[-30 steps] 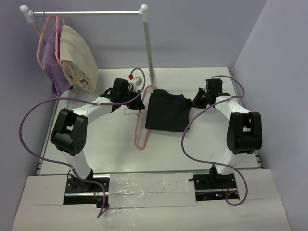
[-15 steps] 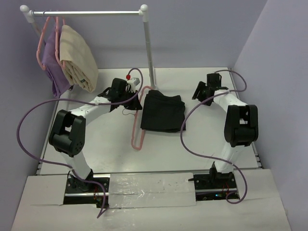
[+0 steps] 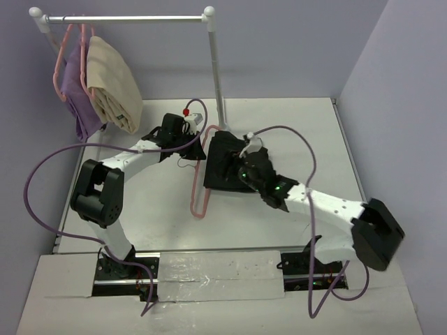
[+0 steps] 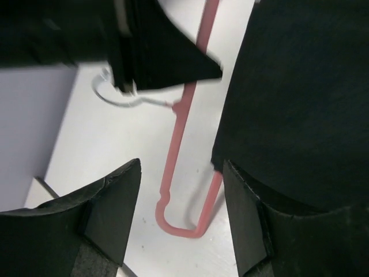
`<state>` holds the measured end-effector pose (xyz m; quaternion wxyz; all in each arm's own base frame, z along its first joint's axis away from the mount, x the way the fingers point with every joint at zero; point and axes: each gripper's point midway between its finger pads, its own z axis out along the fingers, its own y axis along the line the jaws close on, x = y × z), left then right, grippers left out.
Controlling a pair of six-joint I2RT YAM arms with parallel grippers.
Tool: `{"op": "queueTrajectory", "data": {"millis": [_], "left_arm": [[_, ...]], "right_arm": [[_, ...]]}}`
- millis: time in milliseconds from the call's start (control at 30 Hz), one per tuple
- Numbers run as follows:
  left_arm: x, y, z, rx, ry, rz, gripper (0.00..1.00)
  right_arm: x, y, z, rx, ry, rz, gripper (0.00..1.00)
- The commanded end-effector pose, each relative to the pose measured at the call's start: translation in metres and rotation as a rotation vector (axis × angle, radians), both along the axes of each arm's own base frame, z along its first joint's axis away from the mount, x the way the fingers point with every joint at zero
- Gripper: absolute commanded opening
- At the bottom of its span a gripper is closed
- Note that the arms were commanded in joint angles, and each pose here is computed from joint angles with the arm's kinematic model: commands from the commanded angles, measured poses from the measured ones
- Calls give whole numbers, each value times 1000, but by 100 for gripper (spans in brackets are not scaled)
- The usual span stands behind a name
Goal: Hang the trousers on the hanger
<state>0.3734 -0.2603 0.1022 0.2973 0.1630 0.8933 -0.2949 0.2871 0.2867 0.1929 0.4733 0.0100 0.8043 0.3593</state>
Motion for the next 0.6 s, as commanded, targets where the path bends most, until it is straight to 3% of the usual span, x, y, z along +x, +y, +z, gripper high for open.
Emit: {"op": "queueTrajectory", "data": {"millis": [0,300,567], "left_arm": [[11,7,17,34,-83,1,0],[13,6,21,27,-94,2,0],[13,8,20,37,-93,5,0]], "right_arm": [[6,45,2,66,14,-11,65],[-3,106,-57,39,138,95,59],[13,117,-94,-11,226,33,56]]}}
